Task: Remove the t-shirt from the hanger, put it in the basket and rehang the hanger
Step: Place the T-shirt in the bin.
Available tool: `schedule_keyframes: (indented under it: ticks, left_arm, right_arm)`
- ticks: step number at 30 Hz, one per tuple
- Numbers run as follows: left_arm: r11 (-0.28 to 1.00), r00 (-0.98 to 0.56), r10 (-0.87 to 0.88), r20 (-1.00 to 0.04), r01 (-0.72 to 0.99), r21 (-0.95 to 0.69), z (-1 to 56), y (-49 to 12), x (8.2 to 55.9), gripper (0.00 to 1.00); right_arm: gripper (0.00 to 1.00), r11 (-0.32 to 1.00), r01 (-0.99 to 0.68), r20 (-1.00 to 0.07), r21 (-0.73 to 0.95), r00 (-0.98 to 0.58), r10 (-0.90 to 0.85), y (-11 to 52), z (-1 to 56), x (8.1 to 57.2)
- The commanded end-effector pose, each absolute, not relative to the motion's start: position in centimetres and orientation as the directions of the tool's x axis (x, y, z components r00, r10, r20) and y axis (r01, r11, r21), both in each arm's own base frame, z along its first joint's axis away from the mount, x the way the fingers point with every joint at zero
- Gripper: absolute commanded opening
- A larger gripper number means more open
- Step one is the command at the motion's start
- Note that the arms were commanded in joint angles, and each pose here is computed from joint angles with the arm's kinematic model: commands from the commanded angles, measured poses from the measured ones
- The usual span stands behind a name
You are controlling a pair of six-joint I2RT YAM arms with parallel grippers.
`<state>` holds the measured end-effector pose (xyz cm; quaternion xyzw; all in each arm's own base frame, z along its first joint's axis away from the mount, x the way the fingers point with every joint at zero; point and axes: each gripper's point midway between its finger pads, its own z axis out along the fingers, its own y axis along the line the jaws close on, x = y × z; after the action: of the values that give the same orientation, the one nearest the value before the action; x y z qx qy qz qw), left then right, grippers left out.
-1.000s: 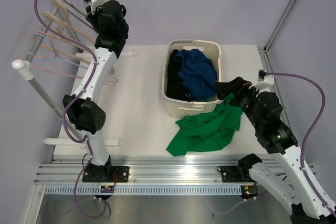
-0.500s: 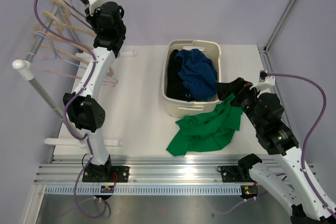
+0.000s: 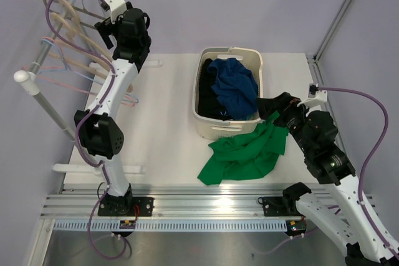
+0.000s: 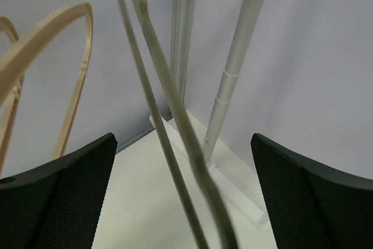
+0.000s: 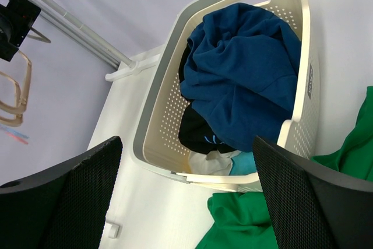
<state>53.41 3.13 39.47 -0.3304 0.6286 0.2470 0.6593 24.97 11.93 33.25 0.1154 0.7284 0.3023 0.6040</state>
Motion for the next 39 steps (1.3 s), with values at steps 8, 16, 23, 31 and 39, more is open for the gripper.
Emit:
schedule_keyframes:
  ticks: [8,16,23,31,39]
  left_arm:
    - [0.963,0.189,-0.223,-0.956,-0.112,-0.247,49.3,-9.1,47.6,0.99]
    - [0.877,-0.01,-0.318,-0.948,0.376,-0.299,47.8,-21.7,40.5,0.99]
    - [0.79,-0.1,-0.244,-0.965,0.556,-0.258,42.9,-27.3,30.5,0.99]
    - [0.715,-0.179,-0.111,-0.978,0.669,-0.204,36.0,-30.2,24.1,0.99]
    - [0.712,-0.21,-0.146,-0.967,0.657,-0.25,33.8,-28.5,22.2,0.99]
  right_arm:
    - [1.0,0.806,-0.171,-0.818,0.567,-0.235,0.526,11.9,32.8,26.2]
    - [0.99,0.786,-0.122,-0.784,0.607,-0.252,0.567,11.7,31.9,26.5]
    - [1.0,0.688,0.199,-0.663,0.698,-0.184,0.726,7.7,27.1,26.3]
    - [0.99,0.519,0.547,-0.588,0.657,-0.06,0.807,3.6,19.1,25.4]
    - [0.99,0.348,0.7,-0.461,0.624,-0.03,0.887,4.8,12.3,26.1]
